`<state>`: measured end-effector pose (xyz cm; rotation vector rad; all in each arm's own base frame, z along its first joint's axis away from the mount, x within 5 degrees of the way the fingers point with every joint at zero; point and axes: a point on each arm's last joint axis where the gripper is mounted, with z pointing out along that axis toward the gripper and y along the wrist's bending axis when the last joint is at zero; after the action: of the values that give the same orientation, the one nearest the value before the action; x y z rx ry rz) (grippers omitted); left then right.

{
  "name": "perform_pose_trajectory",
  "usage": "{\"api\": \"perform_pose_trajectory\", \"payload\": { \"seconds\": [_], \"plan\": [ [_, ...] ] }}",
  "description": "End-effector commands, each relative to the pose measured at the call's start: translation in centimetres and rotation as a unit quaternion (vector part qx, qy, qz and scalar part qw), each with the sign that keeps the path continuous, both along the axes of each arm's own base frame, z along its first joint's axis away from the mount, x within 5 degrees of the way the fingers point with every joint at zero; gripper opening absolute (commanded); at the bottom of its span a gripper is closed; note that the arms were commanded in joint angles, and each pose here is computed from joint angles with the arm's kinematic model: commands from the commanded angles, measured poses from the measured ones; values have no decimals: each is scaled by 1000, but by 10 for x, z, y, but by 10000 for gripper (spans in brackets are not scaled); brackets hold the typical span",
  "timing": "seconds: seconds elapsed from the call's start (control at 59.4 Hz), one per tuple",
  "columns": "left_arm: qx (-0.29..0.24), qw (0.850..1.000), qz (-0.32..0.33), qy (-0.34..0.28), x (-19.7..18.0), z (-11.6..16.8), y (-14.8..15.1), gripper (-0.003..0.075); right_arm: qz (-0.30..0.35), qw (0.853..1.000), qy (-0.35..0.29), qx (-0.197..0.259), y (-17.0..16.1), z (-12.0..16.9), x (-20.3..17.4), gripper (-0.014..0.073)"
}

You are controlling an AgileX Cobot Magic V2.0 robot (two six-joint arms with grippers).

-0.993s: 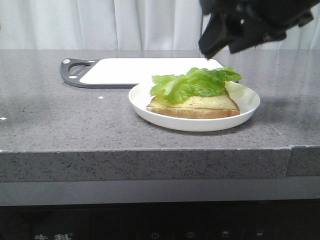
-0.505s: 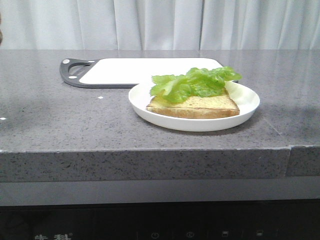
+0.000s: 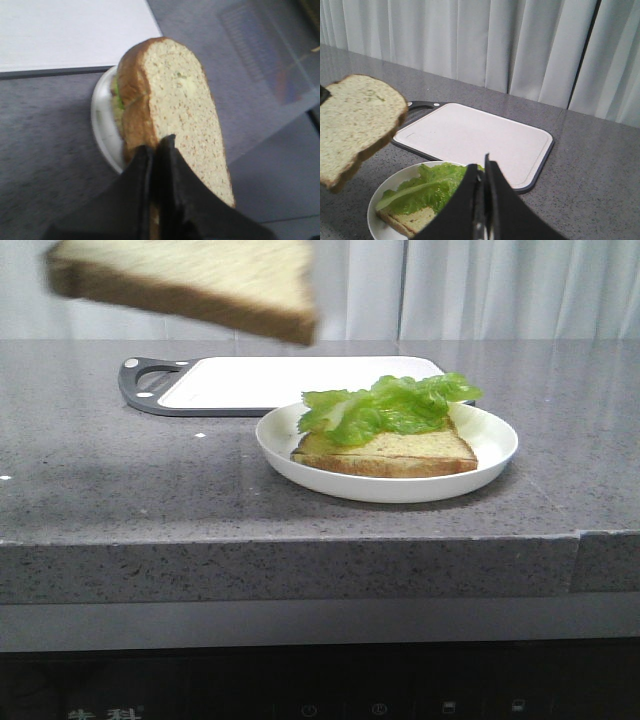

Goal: Left arm grabs bread, right arm adds lettuce
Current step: 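Bring the held bread slice over the lettuce with the left gripper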

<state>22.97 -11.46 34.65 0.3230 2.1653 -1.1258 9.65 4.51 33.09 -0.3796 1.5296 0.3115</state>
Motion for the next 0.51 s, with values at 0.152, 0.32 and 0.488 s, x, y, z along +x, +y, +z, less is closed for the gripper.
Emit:
{"api": "perform_pose_trajectory", "payload": {
  "seconds": [0.152, 0.32, 0.488],
  "plan": [
    [-95, 992, -78, 24, 42, 13, -49, -20, -8, 998, -55, 16, -7, 11, -13, -62],
    [-92, 988, -115, 46, 66, -2, -86, -20, -7, 998, -53, 16, -7, 11, -13, -62],
    [-84, 987, -115, 71, 83, -23, -97, -20, -7, 998, -53, 15, -7, 11, -13, -62]
  ]
}}
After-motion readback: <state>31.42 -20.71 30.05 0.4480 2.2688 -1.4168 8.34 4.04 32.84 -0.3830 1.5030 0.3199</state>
